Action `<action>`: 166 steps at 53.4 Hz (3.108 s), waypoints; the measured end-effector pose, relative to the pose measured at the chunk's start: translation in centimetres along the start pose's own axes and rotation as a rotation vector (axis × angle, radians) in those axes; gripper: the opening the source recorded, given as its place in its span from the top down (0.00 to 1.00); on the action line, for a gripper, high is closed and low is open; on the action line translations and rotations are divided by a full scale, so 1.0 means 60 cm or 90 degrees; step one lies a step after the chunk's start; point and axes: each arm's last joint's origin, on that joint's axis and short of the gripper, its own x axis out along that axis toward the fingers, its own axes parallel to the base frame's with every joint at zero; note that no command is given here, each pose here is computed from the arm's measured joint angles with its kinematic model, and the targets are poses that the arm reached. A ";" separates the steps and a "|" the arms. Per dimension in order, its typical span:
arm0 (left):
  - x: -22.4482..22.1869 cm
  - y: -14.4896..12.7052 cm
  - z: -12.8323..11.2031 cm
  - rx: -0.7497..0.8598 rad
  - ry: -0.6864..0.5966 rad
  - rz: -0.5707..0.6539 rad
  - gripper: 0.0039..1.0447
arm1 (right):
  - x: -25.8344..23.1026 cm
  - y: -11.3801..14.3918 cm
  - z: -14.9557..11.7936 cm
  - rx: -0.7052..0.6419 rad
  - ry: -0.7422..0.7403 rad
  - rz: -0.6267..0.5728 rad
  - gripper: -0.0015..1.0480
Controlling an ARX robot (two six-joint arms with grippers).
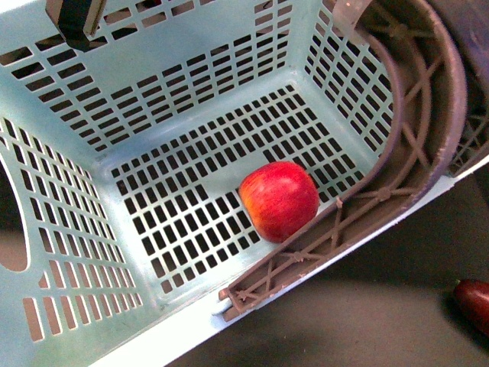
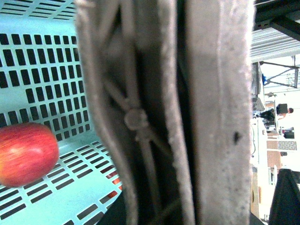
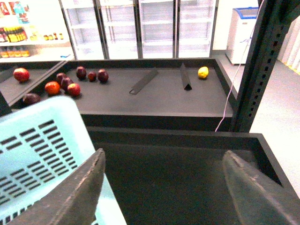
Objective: Pick apple with right arm and hold basket with left
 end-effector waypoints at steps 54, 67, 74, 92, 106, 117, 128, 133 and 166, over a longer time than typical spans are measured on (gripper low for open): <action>0.000 0.001 0.001 -0.002 -0.003 0.001 0.86 | -0.117 -0.051 -0.123 -0.017 0.009 -0.008 0.98; 0.000 0.001 0.001 -0.001 -0.004 0.002 0.86 | -0.126 -0.051 -0.127 -0.017 -0.008 -0.008 0.98; 0.000 0.001 0.001 -0.002 -0.004 0.002 0.86 | -0.133 -0.051 -0.127 -0.017 -0.007 -0.008 0.98; 0.000 0.001 0.001 -0.002 -0.004 0.002 0.86 | -0.144 -0.051 -0.128 -0.017 -0.007 -0.008 0.98; 0.000 0.001 0.001 -0.001 -0.004 0.002 0.86 | -0.162 -0.051 -0.133 -0.017 -0.003 -0.008 0.98; 0.000 0.001 0.001 -0.002 -0.004 0.002 0.86 | -0.162 -0.051 -0.133 -0.017 -0.004 -0.008 0.86; 0.000 0.001 0.001 -0.002 -0.004 0.002 0.86 | -0.162 -0.051 -0.133 -0.018 -0.004 -0.008 0.49; 0.000 0.001 0.001 -0.002 -0.004 0.002 0.86 | -0.162 -0.051 -0.133 -0.017 -0.004 -0.008 0.34; -0.012 0.022 0.032 -0.007 -0.184 0.183 0.86 | -0.162 -0.051 -0.132 -0.017 -0.005 -0.008 0.08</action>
